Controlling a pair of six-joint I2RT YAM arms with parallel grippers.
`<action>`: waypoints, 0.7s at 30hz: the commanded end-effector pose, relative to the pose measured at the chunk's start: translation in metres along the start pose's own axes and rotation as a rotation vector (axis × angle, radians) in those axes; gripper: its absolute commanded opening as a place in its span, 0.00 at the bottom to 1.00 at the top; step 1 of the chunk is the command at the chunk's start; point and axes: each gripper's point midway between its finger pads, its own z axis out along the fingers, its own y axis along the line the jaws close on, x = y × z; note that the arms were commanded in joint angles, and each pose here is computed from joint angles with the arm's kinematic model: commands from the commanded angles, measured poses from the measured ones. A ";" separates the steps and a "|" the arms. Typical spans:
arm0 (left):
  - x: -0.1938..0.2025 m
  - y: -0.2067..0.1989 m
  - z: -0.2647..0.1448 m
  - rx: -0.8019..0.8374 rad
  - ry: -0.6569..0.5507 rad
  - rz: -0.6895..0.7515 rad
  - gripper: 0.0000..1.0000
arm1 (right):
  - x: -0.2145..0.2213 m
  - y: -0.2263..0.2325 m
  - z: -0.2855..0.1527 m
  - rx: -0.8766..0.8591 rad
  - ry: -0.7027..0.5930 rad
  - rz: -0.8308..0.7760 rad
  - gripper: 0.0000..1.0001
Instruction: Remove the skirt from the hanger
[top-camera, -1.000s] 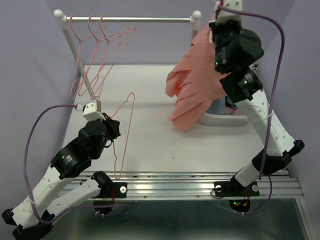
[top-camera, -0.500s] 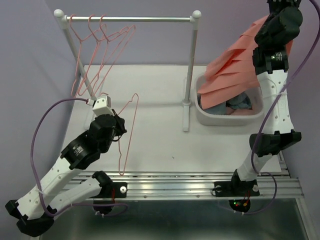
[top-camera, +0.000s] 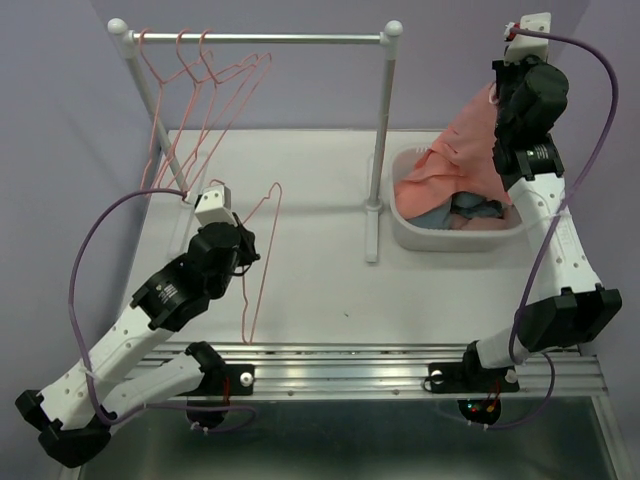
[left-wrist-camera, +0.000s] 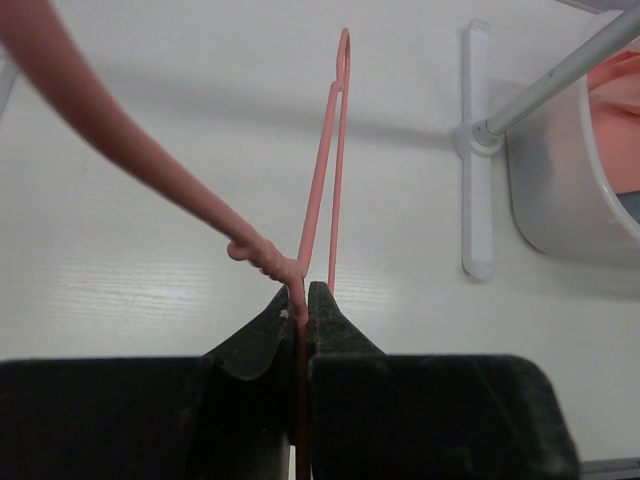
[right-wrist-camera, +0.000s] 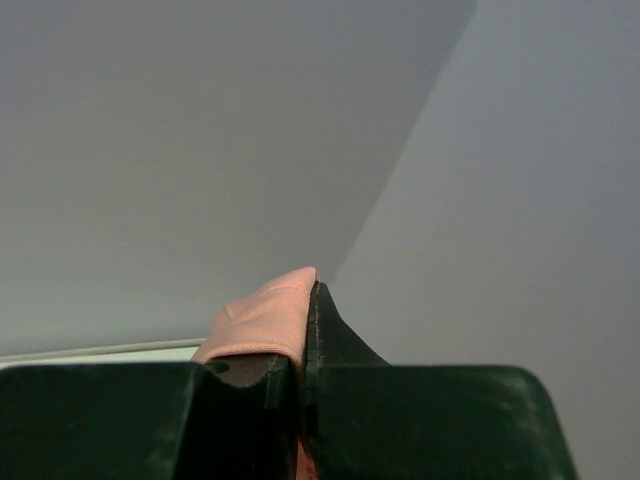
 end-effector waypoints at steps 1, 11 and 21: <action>-0.025 -0.014 -0.002 0.038 -0.068 -0.024 0.00 | -0.029 0.048 -0.013 -0.258 -0.119 0.245 0.01; -0.020 -0.012 0.001 0.033 -0.065 -0.024 0.00 | 0.049 0.058 -0.044 -0.173 0.049 0.451 0.01; -0.019 -0.013 0.004 0.026 -0.062 -0.018 0.00 | 0.221 0.103 -0.059 -0.045 0.420 0.370 0.01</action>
